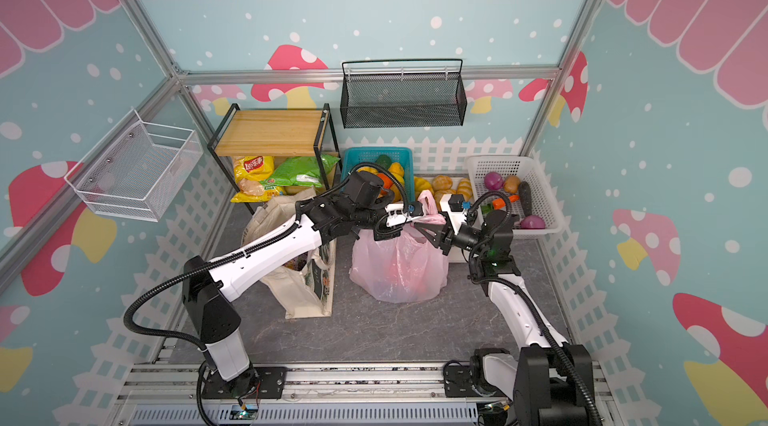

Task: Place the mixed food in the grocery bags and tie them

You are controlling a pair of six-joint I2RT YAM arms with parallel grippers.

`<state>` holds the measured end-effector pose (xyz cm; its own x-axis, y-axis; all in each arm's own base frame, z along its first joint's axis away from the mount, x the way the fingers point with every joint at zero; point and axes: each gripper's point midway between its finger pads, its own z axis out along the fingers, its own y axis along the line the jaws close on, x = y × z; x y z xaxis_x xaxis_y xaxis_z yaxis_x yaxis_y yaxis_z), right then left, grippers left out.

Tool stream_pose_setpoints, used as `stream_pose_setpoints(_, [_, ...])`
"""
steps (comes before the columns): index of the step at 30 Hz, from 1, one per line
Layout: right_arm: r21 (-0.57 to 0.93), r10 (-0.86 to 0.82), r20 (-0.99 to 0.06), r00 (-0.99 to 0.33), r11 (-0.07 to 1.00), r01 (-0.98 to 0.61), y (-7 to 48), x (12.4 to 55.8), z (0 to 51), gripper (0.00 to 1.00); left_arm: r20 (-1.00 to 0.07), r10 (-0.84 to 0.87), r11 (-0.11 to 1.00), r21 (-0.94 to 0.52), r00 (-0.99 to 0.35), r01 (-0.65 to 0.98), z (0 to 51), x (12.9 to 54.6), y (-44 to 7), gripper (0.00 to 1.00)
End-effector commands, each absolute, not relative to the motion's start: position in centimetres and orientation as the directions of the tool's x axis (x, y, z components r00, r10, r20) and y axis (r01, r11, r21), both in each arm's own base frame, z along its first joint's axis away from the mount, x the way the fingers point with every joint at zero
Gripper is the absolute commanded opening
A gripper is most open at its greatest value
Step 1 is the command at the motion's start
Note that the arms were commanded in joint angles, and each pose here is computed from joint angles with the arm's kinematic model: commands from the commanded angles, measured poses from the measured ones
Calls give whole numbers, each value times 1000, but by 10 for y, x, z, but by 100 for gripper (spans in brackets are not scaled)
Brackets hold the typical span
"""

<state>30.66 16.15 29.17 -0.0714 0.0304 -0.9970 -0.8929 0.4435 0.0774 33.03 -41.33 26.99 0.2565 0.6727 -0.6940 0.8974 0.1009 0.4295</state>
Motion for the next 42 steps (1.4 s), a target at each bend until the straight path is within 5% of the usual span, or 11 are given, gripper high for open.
stream_pose_setpoints(1, [57, 44, -998, -43, 416, -908, 163, 300, 300, 37, -681, 674, 59, 436, 286, 898, 269, 329, -415, 0])
stream_pose_setpoints(5, [88, 55, -996, -71, 429, -899, 162, 306, 297, 24, -672, 683, 58, 440, 285, 896, 267, 330, -413, 0])
stream_pose_setpoints(10, [103, 65, -994, -83, 417, -903, 163, 305, 294, 21, -664, 693, 58, 443, 283, 895, 265, 332, -410, 0])
stream_pose_setpoints(14, [131, 75, -991, -109, 429, -894, 162, 308, 291, 5, -668, 691, 65, 440, 278, 896, 267, 331, -409, 2])
stream_pose_setpoints(19, [255, 130, -967, -220, 464, -848, 157, 319, 286, 0, -702, 641, 115, 488, 310, 865, 281, 328, -405, 37])
stream_pose_setpoints(25, [394, 190, -919, -345, 458, -797, 156, 317, 282, 0, -634, 585, 233, 729, 506, 644, 299, 330, -401, 69])
stream_pose_setpoints(34, [399, 140, -913, -383, 500, -769, 153, 318, 284, 0, -351, 549, 136, 933, 758, 334, 321, 301, -415, 75])
stream_pose_setpoints(42, [226, 49, -971, -235, 513, -828, 154, 306, 285, 0, -754, 350, 166, 633, 555, 756, 375, 278, -412, 74])
